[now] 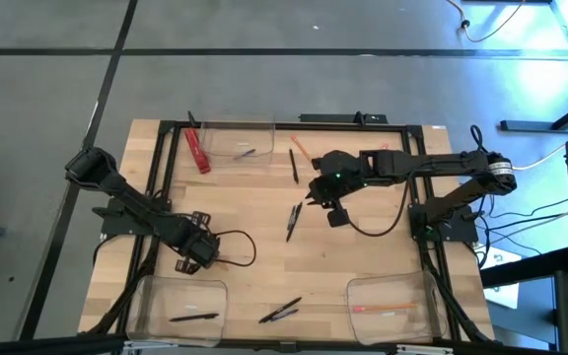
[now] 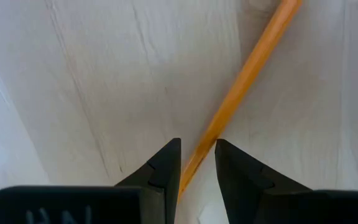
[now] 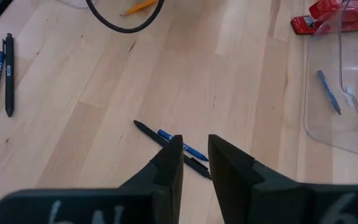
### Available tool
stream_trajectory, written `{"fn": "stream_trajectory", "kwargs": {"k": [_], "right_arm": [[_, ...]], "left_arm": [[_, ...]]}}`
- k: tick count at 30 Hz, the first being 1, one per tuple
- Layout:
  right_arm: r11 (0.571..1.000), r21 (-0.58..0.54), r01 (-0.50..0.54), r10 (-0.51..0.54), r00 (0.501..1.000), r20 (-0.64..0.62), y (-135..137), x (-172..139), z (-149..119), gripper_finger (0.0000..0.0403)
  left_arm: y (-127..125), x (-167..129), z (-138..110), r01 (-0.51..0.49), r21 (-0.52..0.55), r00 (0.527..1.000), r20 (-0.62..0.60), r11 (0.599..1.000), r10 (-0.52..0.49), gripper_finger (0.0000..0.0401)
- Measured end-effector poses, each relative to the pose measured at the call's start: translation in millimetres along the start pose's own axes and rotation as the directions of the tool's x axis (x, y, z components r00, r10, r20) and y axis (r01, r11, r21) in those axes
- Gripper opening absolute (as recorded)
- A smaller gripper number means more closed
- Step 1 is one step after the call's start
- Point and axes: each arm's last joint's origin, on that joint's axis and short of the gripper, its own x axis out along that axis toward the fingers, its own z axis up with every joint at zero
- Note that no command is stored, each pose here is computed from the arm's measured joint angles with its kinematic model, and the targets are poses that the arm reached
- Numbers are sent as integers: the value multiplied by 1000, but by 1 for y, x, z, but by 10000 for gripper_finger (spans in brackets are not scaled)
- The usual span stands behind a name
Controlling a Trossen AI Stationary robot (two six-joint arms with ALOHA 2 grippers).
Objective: Sort crayons/erasers/pens/pencils in bins
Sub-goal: Put the yellow pencil into the bottom right transparent bin
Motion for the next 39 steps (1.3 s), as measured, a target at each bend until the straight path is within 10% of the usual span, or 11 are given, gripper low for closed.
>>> {"fn": "stream_trajectory", "kwargs": {"k": [21, 39], "right_arm": [[999, 53, 1, -1, 1000, 0, 0, 0, 0, 78], [982, 186, -3, 8, 1000, -24, 1, 0, -2, 78]], "left_arm": [[-3, 12, -1, 52, 12, 996, 70, 999, -53, 88], [-3, 12, 0, 58, -57, 995, 84, 997, -53, 3]]}}
